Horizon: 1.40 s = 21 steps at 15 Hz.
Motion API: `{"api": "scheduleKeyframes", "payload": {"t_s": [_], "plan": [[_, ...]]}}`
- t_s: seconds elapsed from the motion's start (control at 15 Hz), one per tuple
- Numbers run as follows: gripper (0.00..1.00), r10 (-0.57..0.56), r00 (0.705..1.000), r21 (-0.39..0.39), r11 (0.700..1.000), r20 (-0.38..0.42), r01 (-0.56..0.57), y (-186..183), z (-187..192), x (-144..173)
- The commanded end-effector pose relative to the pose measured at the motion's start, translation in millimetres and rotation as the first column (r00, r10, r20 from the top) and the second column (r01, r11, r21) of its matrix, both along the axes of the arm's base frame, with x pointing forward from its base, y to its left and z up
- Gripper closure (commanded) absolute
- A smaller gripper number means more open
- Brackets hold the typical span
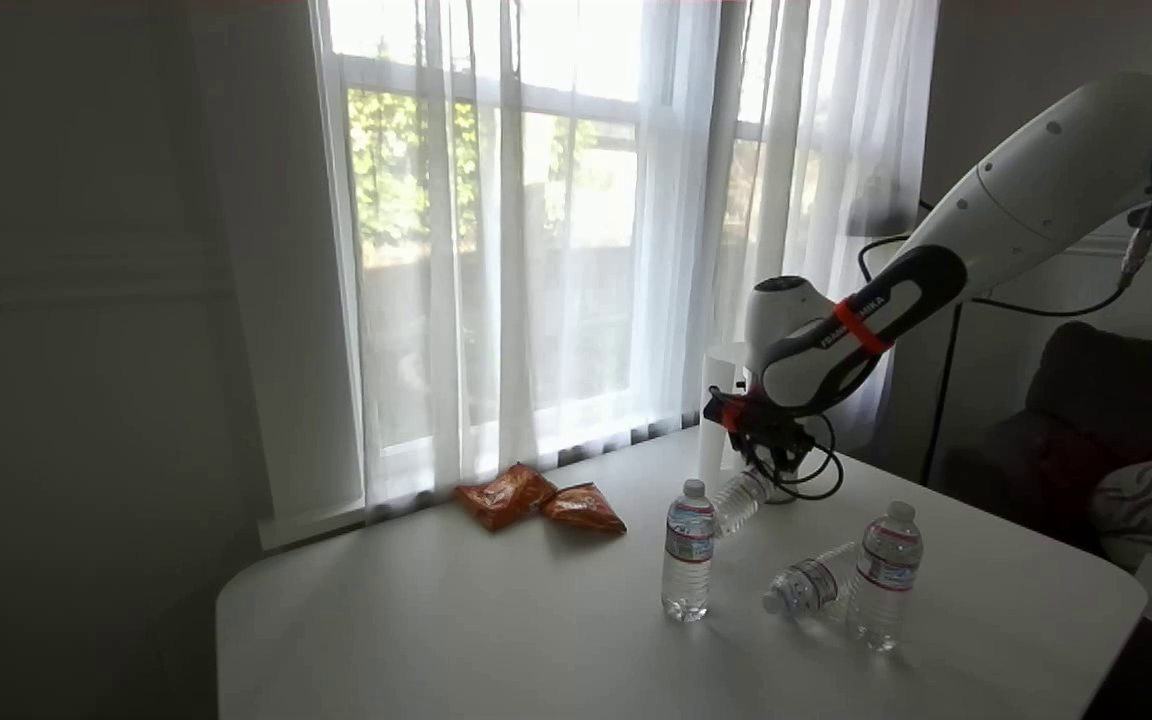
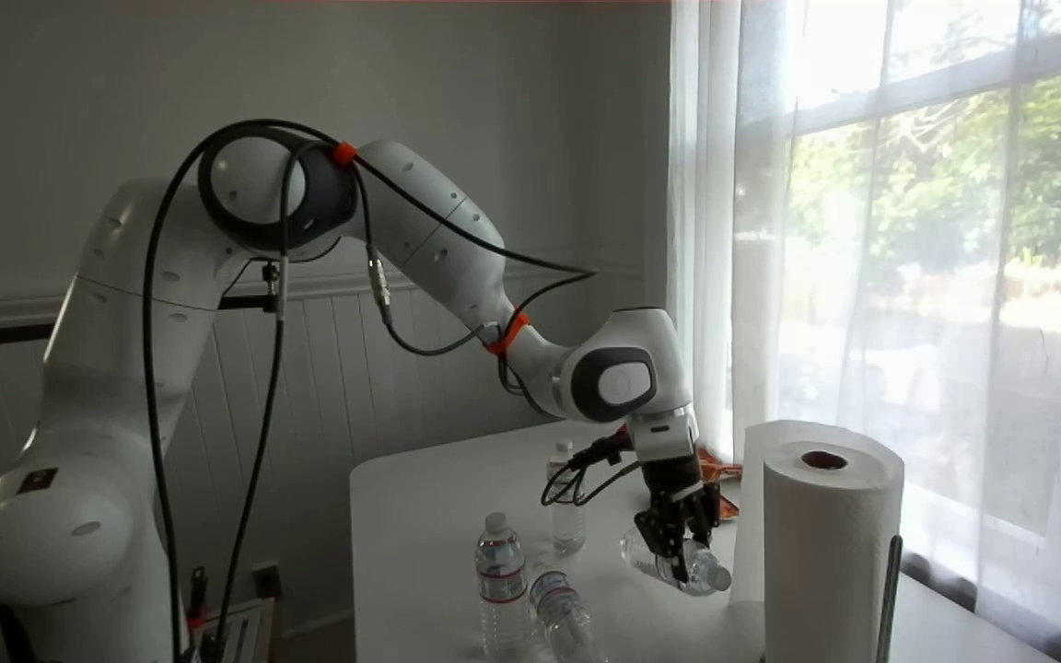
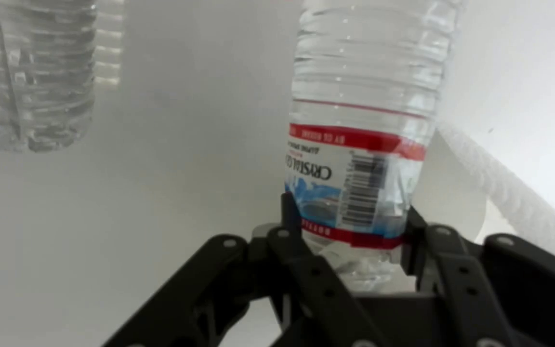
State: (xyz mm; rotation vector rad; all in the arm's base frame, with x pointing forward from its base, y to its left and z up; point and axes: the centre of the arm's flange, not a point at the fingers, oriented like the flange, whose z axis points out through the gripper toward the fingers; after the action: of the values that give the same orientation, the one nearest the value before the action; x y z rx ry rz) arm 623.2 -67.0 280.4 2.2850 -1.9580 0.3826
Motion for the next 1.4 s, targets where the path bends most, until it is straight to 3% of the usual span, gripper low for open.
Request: {"api": "scheduleKeyframes", "payload": {"t_s": [0.0,0.4,0.73,1.07,1.33], "plan": [[0.78,-0.017,1.0,-0.156,0.988,-0.004,0.016,14.5,31.3,0.6],[0.78,-0.008,1.0,-0.417,0.909,-0.012,0.002,48.8,33.3,-6.9],[0.78,0.046,0.998,-0.628,0.778,0.03,-0.018,85.9,25.2,-14.7],[0.78,0.107,0.994,-0.751,0.659,0.034,-0.046,111.4,8.3,-24.3],[0.78,0.114,0.993,-0.787,0.615,0.029,-0.047,112.2,-3.2,-28.5]]}}
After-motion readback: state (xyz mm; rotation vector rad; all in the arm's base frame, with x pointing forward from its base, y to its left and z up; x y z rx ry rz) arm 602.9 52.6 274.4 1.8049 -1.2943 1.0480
